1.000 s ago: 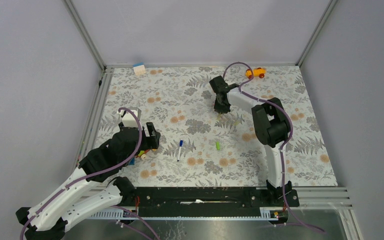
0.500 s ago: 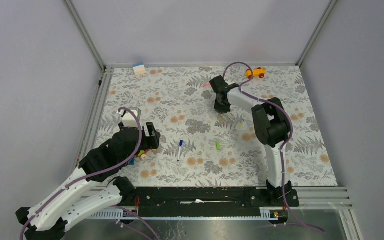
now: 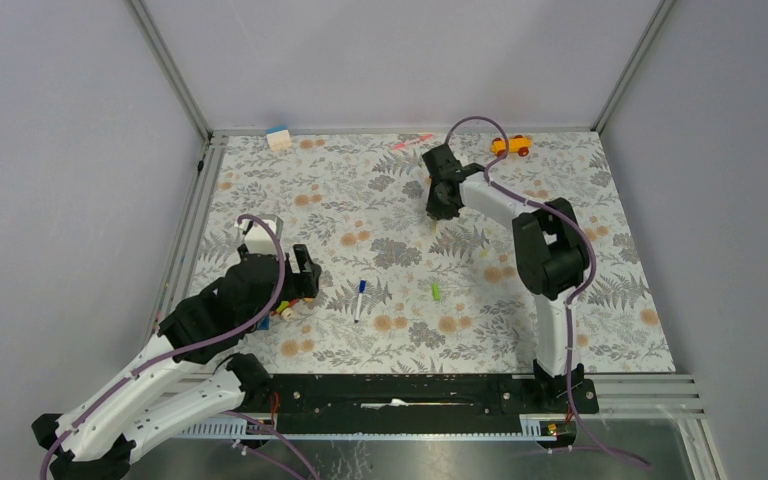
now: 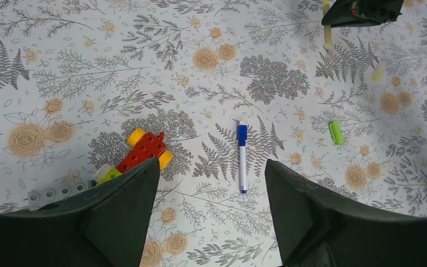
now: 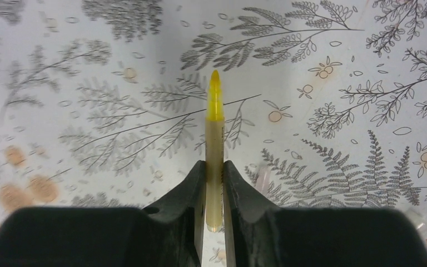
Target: Insert the pens into the pen caps
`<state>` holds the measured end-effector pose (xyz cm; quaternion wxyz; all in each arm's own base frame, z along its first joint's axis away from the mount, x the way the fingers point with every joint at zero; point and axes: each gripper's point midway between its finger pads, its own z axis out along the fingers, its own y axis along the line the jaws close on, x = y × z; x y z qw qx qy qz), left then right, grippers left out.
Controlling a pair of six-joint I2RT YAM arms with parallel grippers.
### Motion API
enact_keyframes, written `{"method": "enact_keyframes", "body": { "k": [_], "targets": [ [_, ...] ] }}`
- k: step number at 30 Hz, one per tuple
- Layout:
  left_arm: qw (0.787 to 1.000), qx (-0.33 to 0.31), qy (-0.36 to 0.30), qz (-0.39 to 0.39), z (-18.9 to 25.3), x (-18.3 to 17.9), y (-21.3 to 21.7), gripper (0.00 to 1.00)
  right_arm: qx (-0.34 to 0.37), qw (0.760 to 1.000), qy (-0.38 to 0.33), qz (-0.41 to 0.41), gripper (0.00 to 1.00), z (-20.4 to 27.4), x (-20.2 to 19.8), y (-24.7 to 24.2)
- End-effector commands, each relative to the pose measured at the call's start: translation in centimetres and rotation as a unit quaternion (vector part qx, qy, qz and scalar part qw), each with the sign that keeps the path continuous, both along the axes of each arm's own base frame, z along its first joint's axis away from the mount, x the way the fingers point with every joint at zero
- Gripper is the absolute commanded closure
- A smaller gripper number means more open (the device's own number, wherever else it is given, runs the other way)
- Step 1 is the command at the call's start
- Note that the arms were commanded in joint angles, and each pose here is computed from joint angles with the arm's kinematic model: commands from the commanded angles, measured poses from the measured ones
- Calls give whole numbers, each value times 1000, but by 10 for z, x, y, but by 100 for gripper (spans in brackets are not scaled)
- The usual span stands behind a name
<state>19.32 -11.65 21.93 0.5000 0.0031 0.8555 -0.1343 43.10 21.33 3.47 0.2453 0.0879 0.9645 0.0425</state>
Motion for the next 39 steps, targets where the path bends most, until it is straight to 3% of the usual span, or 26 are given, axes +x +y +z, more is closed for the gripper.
{"method": "enact_keyframes", "body": {
  "k": [1,17,26,39],
  "targets": [
    [1000,-5,-21,8,12,6,1,24,55,995,-79,30,100,63,13,15],
    [1000,-3,-18,8,10,6,0,24,65,970,-231,42,100,150,-17,-18],
    [1000,-9,-7,-9,9,9,-13,24,79,952,-285,72,100,168,-46,-39],
    [987,-106,-3,-120,42,30,-103,26,146,909,-352,167,100,206,-101,-34]
  ]
}}
